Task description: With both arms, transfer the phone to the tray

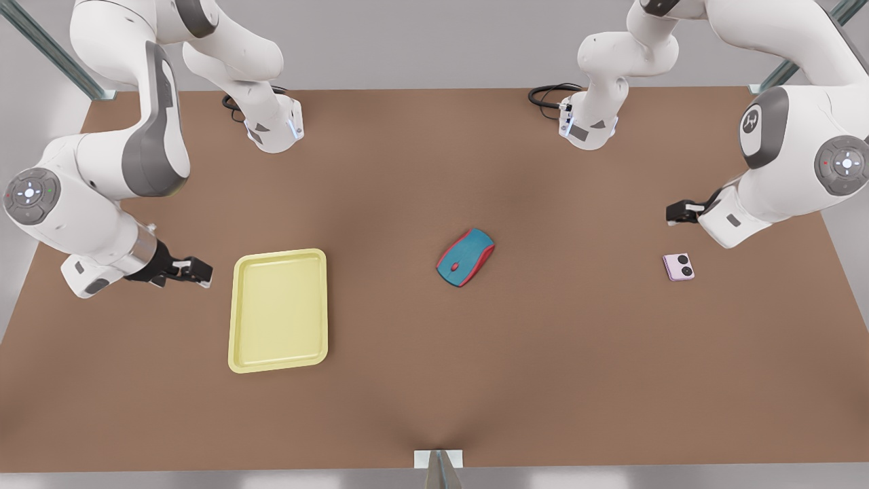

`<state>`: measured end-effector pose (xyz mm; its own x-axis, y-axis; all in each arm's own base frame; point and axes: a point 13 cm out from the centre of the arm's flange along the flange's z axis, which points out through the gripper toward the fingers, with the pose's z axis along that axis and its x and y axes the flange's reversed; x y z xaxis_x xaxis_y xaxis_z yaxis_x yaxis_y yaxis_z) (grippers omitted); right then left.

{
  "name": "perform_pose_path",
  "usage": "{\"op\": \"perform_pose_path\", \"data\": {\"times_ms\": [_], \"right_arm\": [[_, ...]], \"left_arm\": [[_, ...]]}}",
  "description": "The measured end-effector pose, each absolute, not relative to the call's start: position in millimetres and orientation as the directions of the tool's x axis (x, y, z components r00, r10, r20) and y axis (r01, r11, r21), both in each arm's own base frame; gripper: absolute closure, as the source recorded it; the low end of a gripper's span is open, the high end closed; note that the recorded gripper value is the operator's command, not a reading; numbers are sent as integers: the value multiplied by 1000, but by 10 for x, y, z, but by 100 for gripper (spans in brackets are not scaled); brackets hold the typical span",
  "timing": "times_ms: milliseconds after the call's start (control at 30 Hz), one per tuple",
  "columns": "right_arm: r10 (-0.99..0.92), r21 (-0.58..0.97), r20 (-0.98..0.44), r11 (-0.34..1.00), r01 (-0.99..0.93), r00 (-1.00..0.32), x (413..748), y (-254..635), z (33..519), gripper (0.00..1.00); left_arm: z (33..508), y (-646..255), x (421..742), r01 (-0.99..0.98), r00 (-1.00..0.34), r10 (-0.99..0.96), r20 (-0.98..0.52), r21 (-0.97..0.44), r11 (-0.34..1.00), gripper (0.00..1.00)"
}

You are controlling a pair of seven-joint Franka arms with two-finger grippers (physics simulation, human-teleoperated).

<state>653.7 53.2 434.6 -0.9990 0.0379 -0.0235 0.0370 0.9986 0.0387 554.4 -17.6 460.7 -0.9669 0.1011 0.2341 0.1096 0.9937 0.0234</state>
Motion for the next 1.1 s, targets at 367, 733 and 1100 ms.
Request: {"op": "perform_pose_path", "data": {"times_ms": [367,733,1100], "right_arm": [[34,29,11,999,35,-999,6391,443,4360,0],[-8,14,-6,1000,-8,-1000,6207,520,4725,0],[6,12,23,1000,6,-1000,6287,693,4639,0]], "left_arm": [[1586,848,4975,-55,-914,-59,401,22,998,0],[805,1966,5019,-223,-959,-223,175,16,975,0],[495,1955,4859,-183,-967,-182,177,9,983,0]]}}
